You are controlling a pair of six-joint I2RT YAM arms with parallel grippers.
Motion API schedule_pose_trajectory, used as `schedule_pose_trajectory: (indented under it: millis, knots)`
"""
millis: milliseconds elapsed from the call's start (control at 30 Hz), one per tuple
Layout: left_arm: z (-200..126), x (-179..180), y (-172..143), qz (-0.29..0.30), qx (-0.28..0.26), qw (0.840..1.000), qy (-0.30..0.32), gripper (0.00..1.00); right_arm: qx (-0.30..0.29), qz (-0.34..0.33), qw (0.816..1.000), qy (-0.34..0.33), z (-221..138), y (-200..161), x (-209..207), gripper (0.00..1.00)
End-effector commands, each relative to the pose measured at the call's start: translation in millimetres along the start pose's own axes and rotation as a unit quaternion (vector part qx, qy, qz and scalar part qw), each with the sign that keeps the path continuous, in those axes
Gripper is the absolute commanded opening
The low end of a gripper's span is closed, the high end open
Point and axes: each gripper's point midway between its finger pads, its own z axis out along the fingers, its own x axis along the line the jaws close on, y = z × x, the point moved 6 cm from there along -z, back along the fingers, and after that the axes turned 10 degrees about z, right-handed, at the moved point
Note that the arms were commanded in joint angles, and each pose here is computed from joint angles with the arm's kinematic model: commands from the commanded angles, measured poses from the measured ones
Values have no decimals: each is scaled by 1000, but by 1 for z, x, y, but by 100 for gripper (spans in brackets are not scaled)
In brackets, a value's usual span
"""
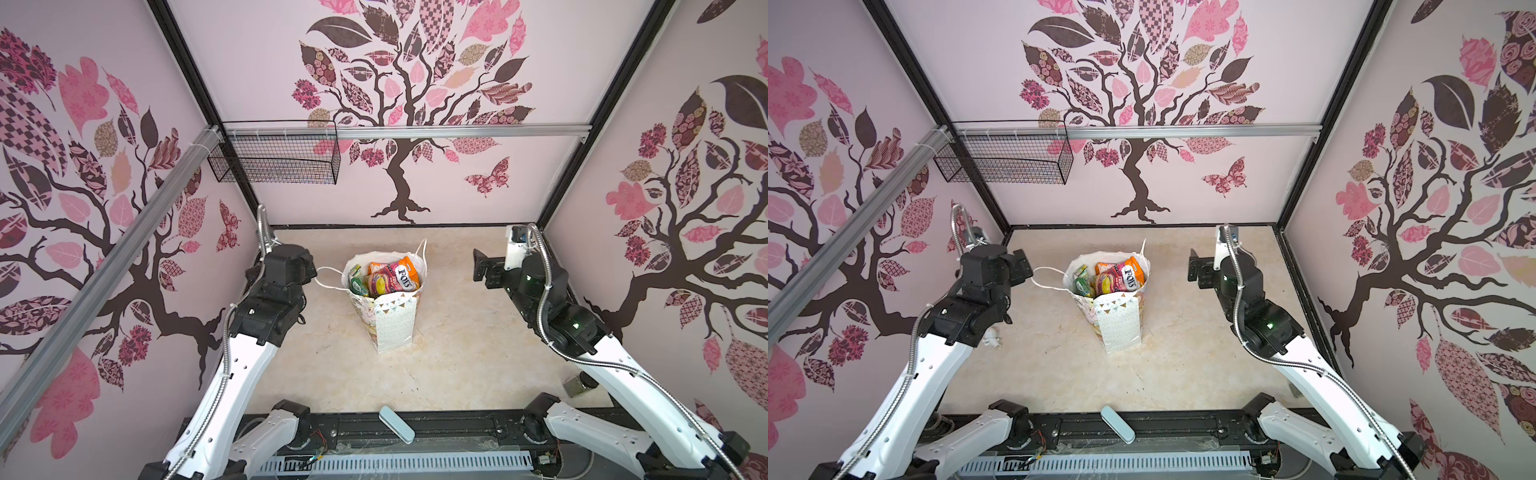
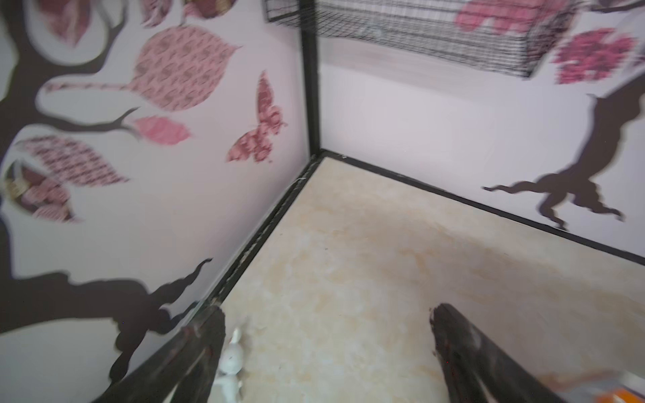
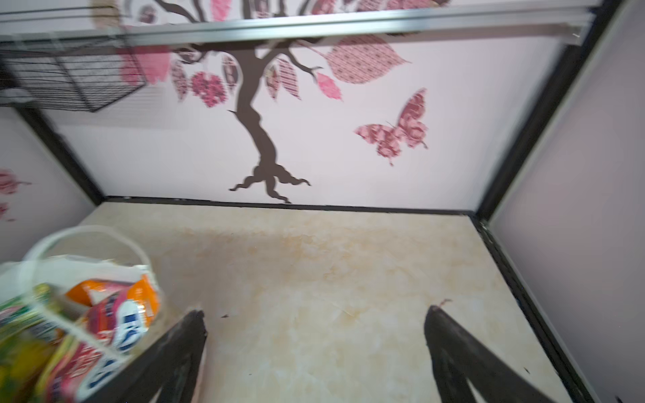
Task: Place the snacks into the paper bag
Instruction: Reset both arms
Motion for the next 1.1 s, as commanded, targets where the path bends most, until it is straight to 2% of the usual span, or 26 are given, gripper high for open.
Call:
schedule_pose_trajectory:
  millis: [0, 33, 67, 167, 233, 300, 367, 400, 433, 533, 600, 633, 700, 800, 900, 1000, 1067]
  knots:
    - [41, 15, -45, -45, -7, 995, 89, 98, 20, 92, 990, -105, 41, -49, -72, 100]
    - [54, 14, -63, -40, -11, 993, 107, 98, 17, 121, 985, -122, 51, -69, -95, 100]
    - [67, 11, -82, -28, -13, 993, 118, 98, 4, 118, 983, -143, 57, -86, -113, 100]
    - [99, -5, -127, 7, -13, 993, 115, 98, -12, 50, 975, -217, 66, -126, -140, 100]
    - [117, -16, -147, 32, 8, 995, 99, 98, -16, 27, 972, -233, 72, -142, -148, 100]
    - [132, -29, -160, 62, 14, 995, 76, 98, -25, 21, 975, -220, 79, -151, -148, 100]
    - [138, -42, -158, 85, 15, 995, 46, 95, -46, -10, 978, -201, 91, -155, -146, 100]
    - [138, -45, -158, 77, 5, 997, 29, 96, -45, -27, 981, -189, 100, -156, -143, 100]
    - [136, -46, -157, 62, -19, 998, 15, 96, -16, -36, 978, -203, 110, -163, -146, 100]
    - [136, -57, -156, 45, -42, 997, -48, 97, 6, -25, 978, -206, 119, -166, -153, 100]
    - [138, -69, -165, 56, -60, 992, -97, 96, -13, 8, 979, -203, 109, -164, -160, 100]
    - [138, -74, -171, 62, -73, 989, -116, 97, -29, 37, 983, -178, 99, -163, -162, 100]
    - [141, -75, -176, 56, -79, 989, -115, 98, -74, 68, 990, -97, 79, -159, -156, 100]
    - [141, -74, -176, 58, -62, 989, -120, 98, -69, 65, 991, -91, 82, -170, -158, 100]
    - [142, -74, -176, 55, -69, 989, -116, 98, -87, 47, 994, -49, 90, -177, -152, 100]
    - [142, -73, -176, 55, -65, 989, -117, 98, -30, 44, 997, -61, 101, -179, -151, 100]
    - [142, -74, -175, 56, -66, 989, -119, 98, -20, 27, 999, -38, 108, -181, -144, 100]
